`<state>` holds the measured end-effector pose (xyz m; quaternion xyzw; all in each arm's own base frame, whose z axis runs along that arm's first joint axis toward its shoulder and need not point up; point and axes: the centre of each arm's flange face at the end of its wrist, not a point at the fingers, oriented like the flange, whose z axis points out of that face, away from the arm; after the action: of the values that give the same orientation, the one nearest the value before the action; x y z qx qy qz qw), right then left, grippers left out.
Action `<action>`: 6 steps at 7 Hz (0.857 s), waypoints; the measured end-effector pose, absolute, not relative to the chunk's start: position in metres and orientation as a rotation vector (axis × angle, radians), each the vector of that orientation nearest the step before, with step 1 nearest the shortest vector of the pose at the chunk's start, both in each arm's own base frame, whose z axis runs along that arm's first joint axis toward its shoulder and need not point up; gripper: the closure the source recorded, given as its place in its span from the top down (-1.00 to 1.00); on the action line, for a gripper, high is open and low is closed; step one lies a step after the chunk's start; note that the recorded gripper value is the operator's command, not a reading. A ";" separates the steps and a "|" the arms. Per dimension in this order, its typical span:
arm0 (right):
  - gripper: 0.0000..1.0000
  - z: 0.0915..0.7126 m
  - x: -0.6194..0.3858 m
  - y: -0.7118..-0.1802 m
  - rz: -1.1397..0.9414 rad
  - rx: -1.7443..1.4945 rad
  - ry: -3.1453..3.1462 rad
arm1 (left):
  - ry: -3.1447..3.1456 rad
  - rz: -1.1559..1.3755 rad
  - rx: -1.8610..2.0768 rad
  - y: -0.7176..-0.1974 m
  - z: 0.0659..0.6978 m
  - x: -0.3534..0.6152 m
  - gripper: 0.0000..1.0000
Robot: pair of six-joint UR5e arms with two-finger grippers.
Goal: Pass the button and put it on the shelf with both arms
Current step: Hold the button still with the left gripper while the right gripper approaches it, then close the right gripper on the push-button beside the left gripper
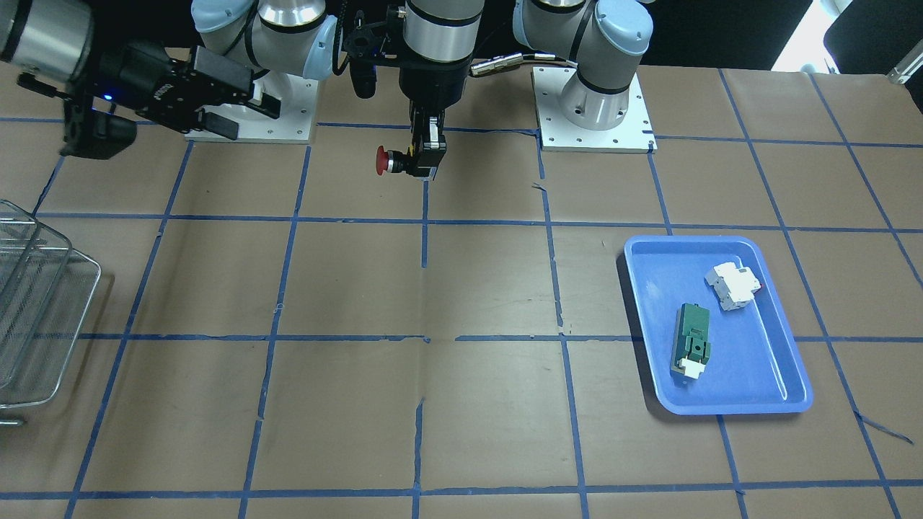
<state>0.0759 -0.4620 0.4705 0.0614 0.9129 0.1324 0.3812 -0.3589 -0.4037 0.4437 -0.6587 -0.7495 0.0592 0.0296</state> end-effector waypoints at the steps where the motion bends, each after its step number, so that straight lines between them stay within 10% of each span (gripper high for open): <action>1: 1.00 0.449 0.083 -0.459 0.309 0.087 2.227 | -2.313 0.179 -2.027 -0.404 0.443 -0.359 -1.00; 6: 1.00 0.363 0.111 -0.433 0.193 0.014 1.930 | -2.313 0.170 -2.028 -0.402 0.440 -0.360 -1.00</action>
<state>0.1105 -0.4329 0.3625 0.0060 0.8207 0.0823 0.5653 -0.3602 -0.4019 0.4403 -0.6580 -0.7504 0.0552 0.0302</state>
